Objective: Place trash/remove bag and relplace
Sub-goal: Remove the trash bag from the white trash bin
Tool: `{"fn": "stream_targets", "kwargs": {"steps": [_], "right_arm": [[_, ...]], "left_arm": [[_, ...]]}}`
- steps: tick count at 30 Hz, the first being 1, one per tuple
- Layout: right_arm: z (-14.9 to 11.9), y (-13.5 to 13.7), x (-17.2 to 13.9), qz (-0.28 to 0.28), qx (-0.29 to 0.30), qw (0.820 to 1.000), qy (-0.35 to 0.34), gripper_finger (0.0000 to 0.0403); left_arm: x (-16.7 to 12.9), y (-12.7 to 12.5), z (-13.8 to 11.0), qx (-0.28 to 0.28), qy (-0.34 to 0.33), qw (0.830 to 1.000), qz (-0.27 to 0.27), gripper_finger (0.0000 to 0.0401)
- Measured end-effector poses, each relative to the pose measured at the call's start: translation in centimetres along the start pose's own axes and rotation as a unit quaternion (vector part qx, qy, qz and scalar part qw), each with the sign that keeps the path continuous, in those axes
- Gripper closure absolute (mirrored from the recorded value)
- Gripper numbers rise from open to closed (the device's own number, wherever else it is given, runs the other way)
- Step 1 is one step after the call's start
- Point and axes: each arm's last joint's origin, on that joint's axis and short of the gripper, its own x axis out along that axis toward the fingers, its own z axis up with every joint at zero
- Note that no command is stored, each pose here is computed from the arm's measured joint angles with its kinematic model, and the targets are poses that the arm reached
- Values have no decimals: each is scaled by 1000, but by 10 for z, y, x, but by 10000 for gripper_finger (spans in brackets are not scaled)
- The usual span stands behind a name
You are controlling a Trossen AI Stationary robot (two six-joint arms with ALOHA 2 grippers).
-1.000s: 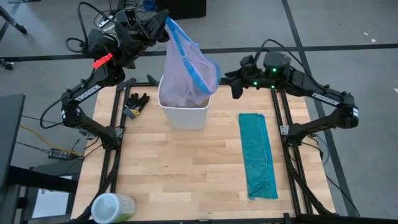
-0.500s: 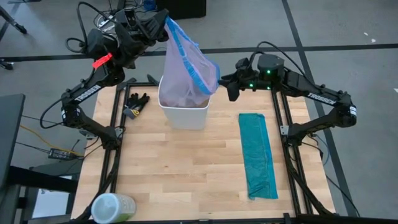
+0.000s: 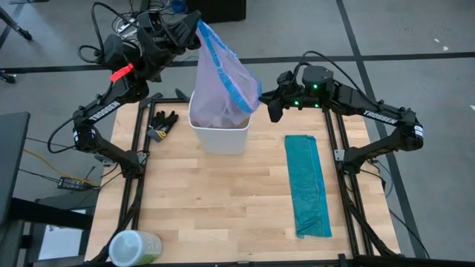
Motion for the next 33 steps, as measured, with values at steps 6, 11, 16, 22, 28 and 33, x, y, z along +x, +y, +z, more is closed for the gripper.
{"fn": "stream_targets", "kwargs": {"steps": [6,11,16,22,28,33], "right_arm": [[-2,2,6,1,-30,1000,-1,395],[0,7,1,-22,-32,999,-22,402],[22,18,-27,-23,-40,996,-78,403],[68,36,-75,2,-76,979,-189,403],[103,48,-122,39,-123,941,-312,403],[110,58,-132,152,-229,885,-375,403]], "left_arm": [[0,0,0,0,0,1000,0,398],[0,0,0,0,0,1000,0,398],[0,0,0,0,0,1000,0,398],[0,0,0,0,0,1000,0,398],[0,0,1,0,-12,1000,7,398],[-1,-5,8,-29,-73,997,-4,397]]}}
